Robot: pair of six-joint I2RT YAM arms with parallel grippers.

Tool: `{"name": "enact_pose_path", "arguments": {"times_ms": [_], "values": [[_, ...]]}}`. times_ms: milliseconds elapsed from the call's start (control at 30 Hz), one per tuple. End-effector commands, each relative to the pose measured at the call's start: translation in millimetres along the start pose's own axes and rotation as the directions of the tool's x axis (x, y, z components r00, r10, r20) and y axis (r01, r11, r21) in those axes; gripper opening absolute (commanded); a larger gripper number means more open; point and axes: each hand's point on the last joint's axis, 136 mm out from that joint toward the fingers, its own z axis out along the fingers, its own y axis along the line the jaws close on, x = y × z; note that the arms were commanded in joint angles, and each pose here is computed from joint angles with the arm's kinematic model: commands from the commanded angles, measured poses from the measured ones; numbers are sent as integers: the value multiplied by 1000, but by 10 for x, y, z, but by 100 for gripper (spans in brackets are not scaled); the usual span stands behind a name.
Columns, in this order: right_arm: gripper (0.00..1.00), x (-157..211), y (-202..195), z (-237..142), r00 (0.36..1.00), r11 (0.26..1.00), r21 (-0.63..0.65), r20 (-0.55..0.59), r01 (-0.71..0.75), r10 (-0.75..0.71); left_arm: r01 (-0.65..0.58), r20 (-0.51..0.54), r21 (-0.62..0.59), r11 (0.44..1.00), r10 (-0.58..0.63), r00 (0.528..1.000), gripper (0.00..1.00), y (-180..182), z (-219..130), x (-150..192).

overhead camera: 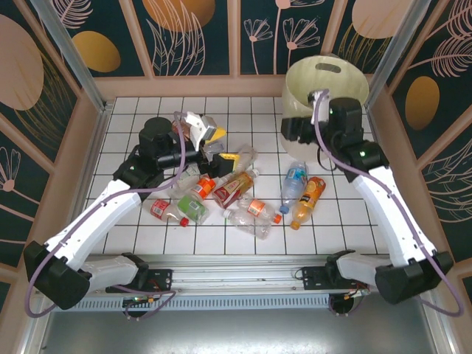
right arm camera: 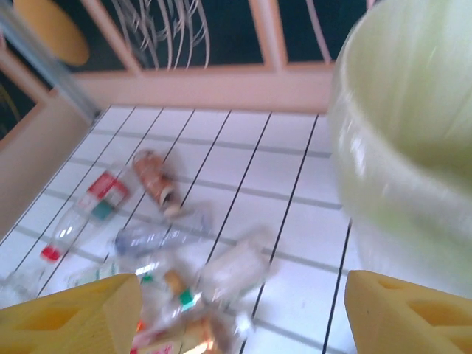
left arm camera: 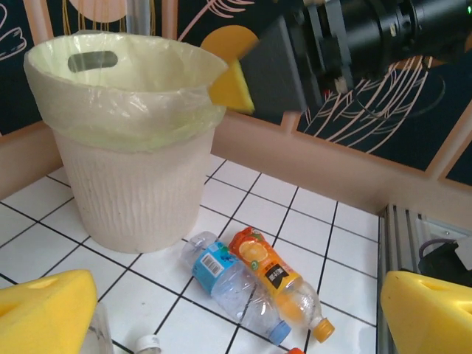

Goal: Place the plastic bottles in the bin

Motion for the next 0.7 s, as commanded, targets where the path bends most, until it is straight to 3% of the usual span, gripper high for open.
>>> {"name": "enact_pose_path", "arguments": {"times_ms": [0, 167, 300, 667], "values": [[73, 508, 246, -77, 990, 993, -114, -142, -34, 17, -52, -80, 29, 998, 54, 995, 99, -143, -122, 64], [71, 1157, 495, -99, 948, 982, -174, -318, -67, 8, -53, -95, 11, 999, 54, 994, 99, -242, -301, 159], [65, 1622, 648, -70, 901, 982, -180, -432, -61, -24, -93, -26, 4, 996, 93, 995, 99, -316, -409, 194], [60, 2502, 961, 59, 734, 971, -238, -657, 18, -174, -133, 18, 30, 991, 132, 991, 99, -448, -514, 128]]}}
